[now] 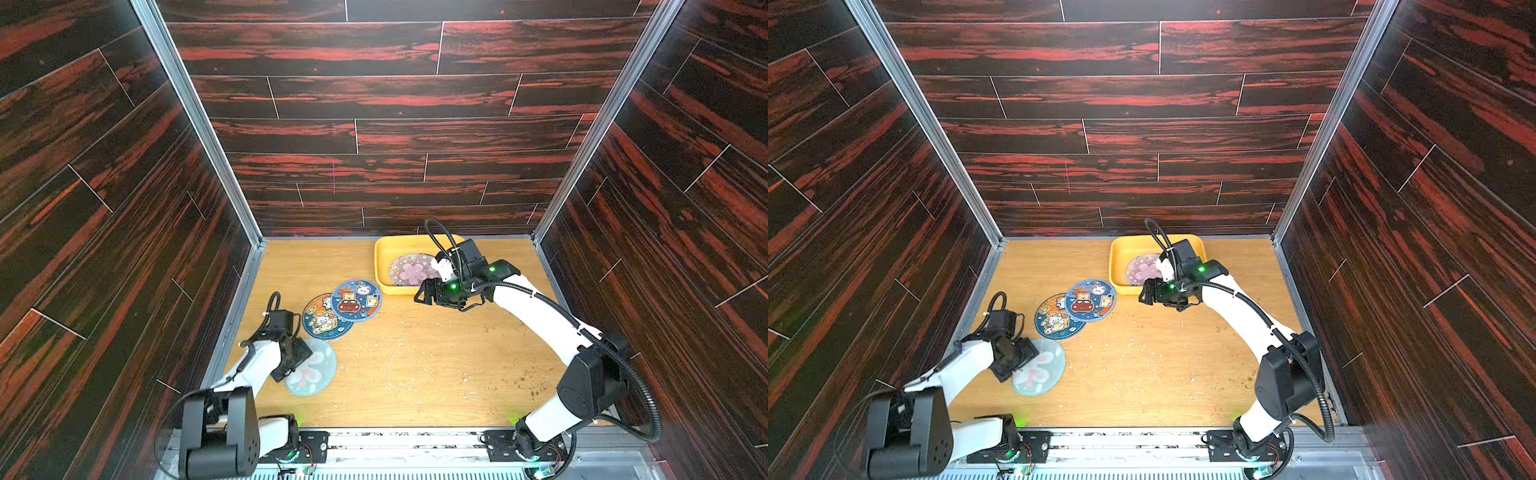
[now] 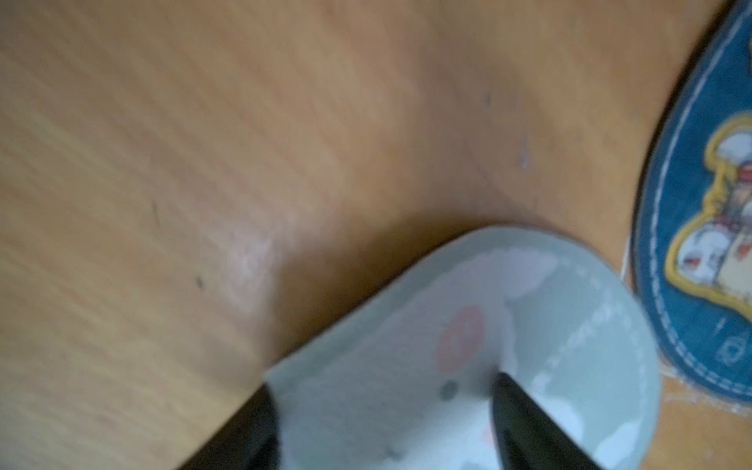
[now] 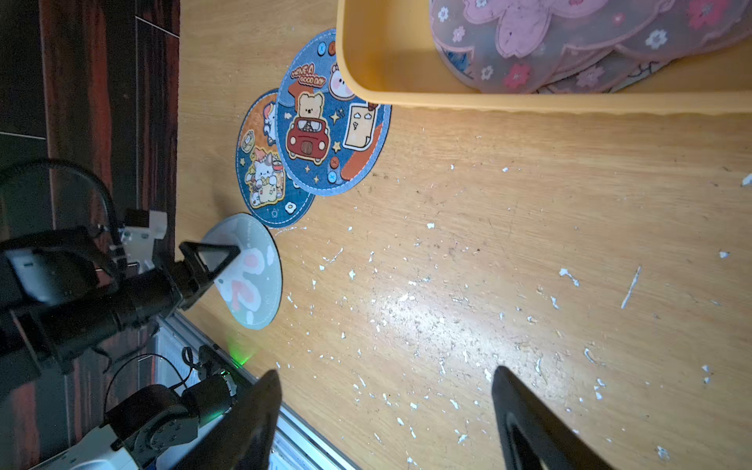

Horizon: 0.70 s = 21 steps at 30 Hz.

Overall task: Put the coasters into the storage box
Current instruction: Pick up the coaster from the center of the board.

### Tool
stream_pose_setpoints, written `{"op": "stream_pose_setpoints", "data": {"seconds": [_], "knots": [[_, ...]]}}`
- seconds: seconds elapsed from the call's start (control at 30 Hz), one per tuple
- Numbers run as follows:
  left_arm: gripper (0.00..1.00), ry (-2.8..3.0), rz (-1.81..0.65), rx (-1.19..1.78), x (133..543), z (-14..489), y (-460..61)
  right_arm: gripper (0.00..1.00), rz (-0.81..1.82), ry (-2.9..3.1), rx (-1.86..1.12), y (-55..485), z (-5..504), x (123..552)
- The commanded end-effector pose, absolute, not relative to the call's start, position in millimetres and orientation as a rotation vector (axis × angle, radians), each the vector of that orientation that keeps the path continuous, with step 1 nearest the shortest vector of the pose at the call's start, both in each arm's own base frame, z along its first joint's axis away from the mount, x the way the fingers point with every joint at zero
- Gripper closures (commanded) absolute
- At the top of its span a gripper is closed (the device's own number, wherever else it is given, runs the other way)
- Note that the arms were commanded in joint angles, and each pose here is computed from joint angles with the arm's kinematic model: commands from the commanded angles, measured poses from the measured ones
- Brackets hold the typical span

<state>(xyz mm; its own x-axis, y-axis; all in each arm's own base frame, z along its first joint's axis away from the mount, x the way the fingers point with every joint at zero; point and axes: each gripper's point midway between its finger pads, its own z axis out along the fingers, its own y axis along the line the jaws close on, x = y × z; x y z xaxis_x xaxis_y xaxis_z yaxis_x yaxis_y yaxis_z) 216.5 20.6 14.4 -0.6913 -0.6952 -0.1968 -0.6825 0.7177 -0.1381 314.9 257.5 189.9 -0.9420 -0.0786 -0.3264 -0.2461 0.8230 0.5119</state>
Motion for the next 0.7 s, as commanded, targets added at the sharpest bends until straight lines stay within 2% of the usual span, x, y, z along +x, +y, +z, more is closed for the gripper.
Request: {"op": "stream_pose_setpoints", "data": {"seconds": [0.0, 0.47, 0.5, 0.67], "knots": [[0.37, 2.775, -0.124, -1.193, 182.2, 1.9, 5.4, 0.18, 0.849, 2.692, -0.260, 256.5, 200.0, 304.8], [0.97, 2.731, -0.146, -1.163, 184.6, 26.6, -1.9, 0.18, 0.865, 2.688, -0.253, 252.1, 194.4, 294.8], [1.00, 2.726, -0.150, -1.156, 185.2, 31.1, -3.1, 0.18, 0.867, 2.690, -0.252, 252.0, 193.1, 293.6], [1.00, 2.685, -0.184, -1.088, 189.2, 65.6, -12.4, 0.18, 0.896, 2.697, -0.236, 251.9, 187.1, 288.4]]}}
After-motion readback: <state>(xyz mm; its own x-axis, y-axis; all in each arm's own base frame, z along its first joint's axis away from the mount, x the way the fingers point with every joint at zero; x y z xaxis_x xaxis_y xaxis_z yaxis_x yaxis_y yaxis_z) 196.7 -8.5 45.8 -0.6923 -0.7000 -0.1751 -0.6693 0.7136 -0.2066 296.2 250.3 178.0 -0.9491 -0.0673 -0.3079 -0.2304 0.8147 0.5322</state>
